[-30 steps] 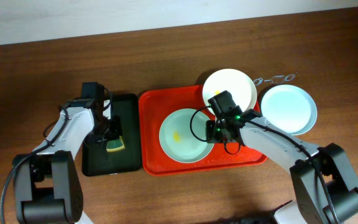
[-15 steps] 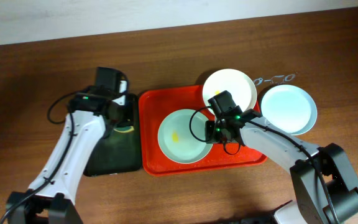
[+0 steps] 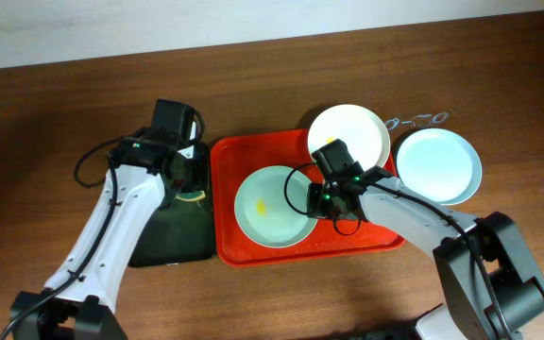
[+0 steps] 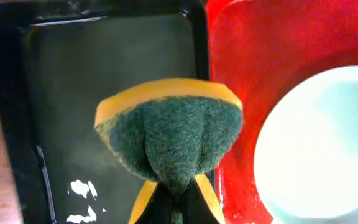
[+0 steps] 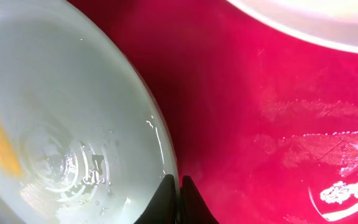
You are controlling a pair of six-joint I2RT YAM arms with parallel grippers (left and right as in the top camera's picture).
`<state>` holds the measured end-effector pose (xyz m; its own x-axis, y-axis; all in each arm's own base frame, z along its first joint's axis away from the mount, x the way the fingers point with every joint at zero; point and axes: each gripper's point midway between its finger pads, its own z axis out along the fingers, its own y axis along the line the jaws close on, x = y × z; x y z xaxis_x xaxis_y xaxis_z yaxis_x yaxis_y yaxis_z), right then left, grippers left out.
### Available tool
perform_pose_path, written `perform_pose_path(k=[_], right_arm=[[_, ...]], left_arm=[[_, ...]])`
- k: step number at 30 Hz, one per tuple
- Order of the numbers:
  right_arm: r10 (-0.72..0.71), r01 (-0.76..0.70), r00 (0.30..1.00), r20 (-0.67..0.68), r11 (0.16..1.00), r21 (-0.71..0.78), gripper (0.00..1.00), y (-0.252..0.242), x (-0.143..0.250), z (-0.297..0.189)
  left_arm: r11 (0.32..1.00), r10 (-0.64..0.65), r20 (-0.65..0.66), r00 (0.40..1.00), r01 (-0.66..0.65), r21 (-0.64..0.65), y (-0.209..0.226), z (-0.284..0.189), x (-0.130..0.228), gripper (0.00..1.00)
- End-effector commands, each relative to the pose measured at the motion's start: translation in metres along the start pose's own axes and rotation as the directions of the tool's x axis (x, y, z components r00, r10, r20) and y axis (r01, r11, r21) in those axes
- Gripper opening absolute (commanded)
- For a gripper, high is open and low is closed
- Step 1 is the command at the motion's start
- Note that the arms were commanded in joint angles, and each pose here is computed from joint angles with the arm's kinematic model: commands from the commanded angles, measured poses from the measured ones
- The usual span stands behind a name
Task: Clean dirty plates on tray and stack at the side
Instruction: 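Carry the sponge with the left gripper onto the white plate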
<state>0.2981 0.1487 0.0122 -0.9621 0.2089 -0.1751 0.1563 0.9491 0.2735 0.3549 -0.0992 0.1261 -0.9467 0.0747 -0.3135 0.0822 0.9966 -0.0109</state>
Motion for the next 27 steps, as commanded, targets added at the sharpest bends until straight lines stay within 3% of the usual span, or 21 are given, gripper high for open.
perform_pose_path(k=[1,5,8,9,12,13,27], right_arm=[[0.002,-0.002,1.000,-0.005,1.000,0.010,0.04,0.001,0.002,0.004],[0.002,-0.002,1.000,-0.005,1.000,0.011,0.05,0.001,0.002,0.004],[0.002,-0.002,1.000,-0.005,1.000,0.011,0.24,0.001,0.002,0.004],[0.002,-0.002,1.000,-0.005,1.000,0.010,0.34,0.001,0.002,0.004],[0.002,-0.002,1.000,-0.005,1.000,0.010,0.93,0.001,0.002,0.004],[0.002,-0.002,1.000,-0.005,1.000,0.010,0.98,0.001,0.002,0.004],[0.002,-0.002,1.000,-0.008,1.000,0.003,0.98,0.002,0.002,0.004]], left_arm=[[1.000,-0.030,0.040,0.999,0.030,-0.008,-0.001,-0.014,-0.023,0.00],[0.999,-0.028,0.013,1.000,0.027,0.025,-0.008,-0.006,-0.020,0.00],[0.999,-0.027,-0.001,1.000,0.027,0.038,-0.011,-0.002,-0.018,0.00],[0.998,-0.024,-0.009,1.000,0.024,0.059,-0.016,-0.001,-0.017,0.00],[0.997,0.002,-0.022,1.000,-0.001,0.071,-0.027,0.006,-0.015,0.00],[0.997,0.013,-0.025,1.000,-0.011,0.074,-0.032,0.009,-0.014,0.00],[0.996,0.044,-0.023,0.999,-0.042,0.082,-0.044,0.009,-0.012,0.00]])
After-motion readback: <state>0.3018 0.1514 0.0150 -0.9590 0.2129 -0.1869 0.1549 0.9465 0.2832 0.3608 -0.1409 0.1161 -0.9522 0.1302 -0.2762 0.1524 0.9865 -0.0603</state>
